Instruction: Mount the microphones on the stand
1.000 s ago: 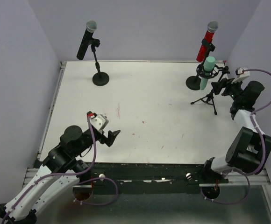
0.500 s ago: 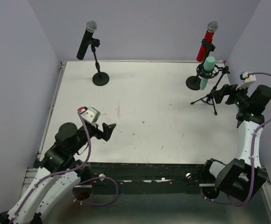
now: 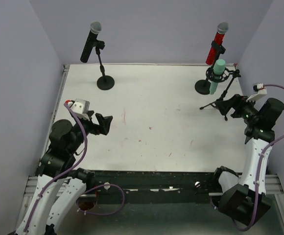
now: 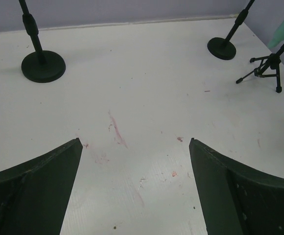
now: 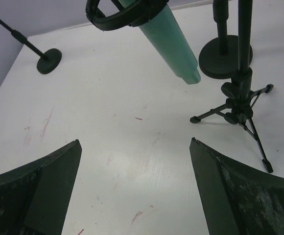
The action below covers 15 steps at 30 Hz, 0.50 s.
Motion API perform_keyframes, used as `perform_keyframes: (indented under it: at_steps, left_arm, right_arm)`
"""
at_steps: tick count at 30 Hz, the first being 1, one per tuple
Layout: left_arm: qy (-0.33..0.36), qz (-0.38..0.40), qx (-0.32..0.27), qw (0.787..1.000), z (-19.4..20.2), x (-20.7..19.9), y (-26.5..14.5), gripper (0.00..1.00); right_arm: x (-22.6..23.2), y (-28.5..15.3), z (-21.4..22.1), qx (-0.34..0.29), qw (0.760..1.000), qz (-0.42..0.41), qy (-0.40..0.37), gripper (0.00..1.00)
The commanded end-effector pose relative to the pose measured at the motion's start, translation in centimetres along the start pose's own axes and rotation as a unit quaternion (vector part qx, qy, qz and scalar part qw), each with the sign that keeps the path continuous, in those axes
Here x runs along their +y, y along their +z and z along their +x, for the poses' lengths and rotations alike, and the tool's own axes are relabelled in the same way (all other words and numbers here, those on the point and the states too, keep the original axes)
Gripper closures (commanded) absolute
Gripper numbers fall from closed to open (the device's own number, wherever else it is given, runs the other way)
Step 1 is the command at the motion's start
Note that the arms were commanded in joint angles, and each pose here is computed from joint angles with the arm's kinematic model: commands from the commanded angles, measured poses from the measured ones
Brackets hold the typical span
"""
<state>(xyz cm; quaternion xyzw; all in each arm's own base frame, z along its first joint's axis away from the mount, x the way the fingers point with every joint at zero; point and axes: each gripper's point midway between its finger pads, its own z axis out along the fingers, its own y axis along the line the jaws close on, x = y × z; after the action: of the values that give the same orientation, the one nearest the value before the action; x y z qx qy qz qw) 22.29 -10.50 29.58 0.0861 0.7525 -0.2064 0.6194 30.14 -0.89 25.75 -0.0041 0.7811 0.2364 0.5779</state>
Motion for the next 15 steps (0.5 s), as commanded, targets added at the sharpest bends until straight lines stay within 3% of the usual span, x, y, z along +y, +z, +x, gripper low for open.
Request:
perform_keyframes:
  at_steps: [1,15]
  left_arm:
    - [0.003,-0.01,-0.019,1.0,-0.8,0.3,-1.5,0.01]
    - [-0.003,-0.018,-0.018,1.0,1.2,0.8,-1.9,0.02]
  right_arm:
    - [-1.1,-0.3,-0.7,-0.036,0.997,0.049,0.043,0.01]
    - [-0.6,-0.6,-0.8,-0.057,0.996,0.047,0.046,0.0]
